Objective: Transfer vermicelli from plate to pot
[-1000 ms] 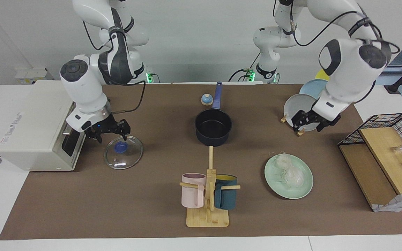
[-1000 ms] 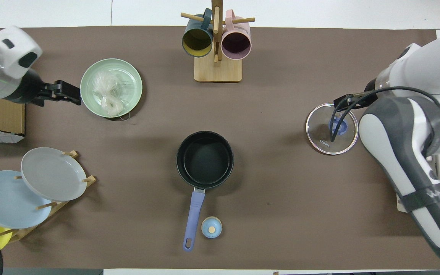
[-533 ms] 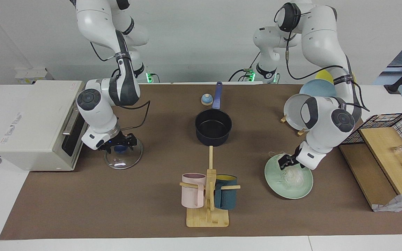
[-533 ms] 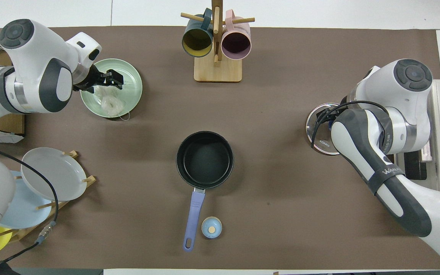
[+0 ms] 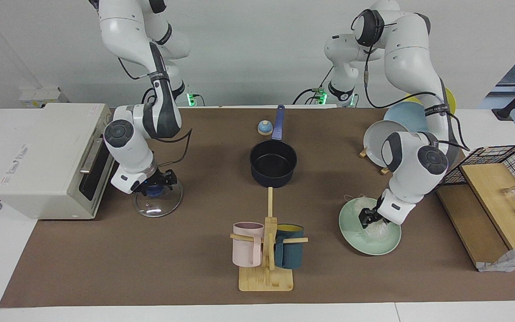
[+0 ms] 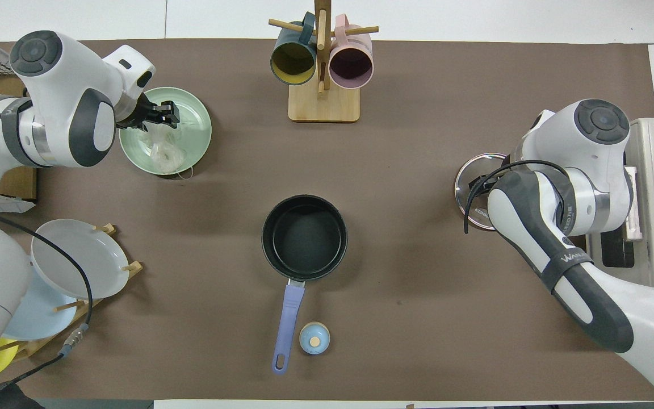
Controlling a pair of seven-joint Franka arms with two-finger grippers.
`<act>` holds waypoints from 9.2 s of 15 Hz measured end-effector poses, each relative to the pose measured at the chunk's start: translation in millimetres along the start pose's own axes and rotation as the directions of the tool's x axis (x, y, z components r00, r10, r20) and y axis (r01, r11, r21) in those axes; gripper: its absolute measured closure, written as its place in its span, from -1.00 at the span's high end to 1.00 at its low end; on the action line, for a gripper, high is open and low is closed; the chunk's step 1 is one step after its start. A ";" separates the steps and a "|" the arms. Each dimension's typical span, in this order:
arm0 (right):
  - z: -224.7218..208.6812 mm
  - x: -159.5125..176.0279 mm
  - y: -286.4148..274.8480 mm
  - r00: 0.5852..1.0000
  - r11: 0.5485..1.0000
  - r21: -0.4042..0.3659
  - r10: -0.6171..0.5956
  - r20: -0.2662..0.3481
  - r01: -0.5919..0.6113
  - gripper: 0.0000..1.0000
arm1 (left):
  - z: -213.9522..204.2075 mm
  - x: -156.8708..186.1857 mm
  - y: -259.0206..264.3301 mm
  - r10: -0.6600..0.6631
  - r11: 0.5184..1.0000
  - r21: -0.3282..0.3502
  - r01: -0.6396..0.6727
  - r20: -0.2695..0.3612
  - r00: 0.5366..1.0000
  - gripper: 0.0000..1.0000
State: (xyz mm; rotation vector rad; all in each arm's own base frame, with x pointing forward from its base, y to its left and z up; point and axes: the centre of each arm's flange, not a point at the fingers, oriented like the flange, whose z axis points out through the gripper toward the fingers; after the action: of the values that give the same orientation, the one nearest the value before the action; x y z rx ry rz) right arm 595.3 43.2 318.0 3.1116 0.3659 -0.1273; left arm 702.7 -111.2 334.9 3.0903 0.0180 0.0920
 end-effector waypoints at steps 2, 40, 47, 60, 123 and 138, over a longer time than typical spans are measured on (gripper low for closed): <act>-0.5 -0.1 0.3 1.000 1.000 0.000 -0.009 -0.001 0.009 0.65 | -0.9 0.6 -0.6 0.001 1.000 0.003 -0.001 -0.003 1.000 -0.31; -191.4 -30.3 -141.9 0.999 1.000 -0.005 0.020 0.032 -0.020 0.32 | -47.4 -221.5 244.8 -0.108 0.979 -0.160 0.127 0.126 0.986 -0.37; -191.9 -28.7 -193.2 0.996 0.996 0.021 0.088 -0.012 -0.088 0.32 | -183.1 -142.2 138.2 -0.057 0.992 -0.107 0.072 0.136 0.989 1.00; -110.7 -21.9 -410.4 0.971 0.975 0.023 0.223 -0.091 -0.222 0.32 | -272.7 -152.3 -15.3 0.051 0.999 0.000 -0.051 0.093 0.994 1.00; -290.6 -86.1 9.7 0.964 0.965 -0.011 0.263 0.037 -0.263 1.00 | -302.6 -153.7 -32.7 0.029 0.997 0.065 -0.036 0.104 0.994 1.00; -293.9 -92.1 29.2 0.954 0.954 -0.006 0.299 0.029 -0.299 1.00 | -302.6 -153.7 -32.9 0.028 0.997 0.065 -0.035 0.104 0.994 1.00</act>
State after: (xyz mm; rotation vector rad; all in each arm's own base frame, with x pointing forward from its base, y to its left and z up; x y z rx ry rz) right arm 536.2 -2.0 618.4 3.1123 -0.1087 -0.1692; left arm 530.9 -65.4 625.9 3.1576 -0.0329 -0.0686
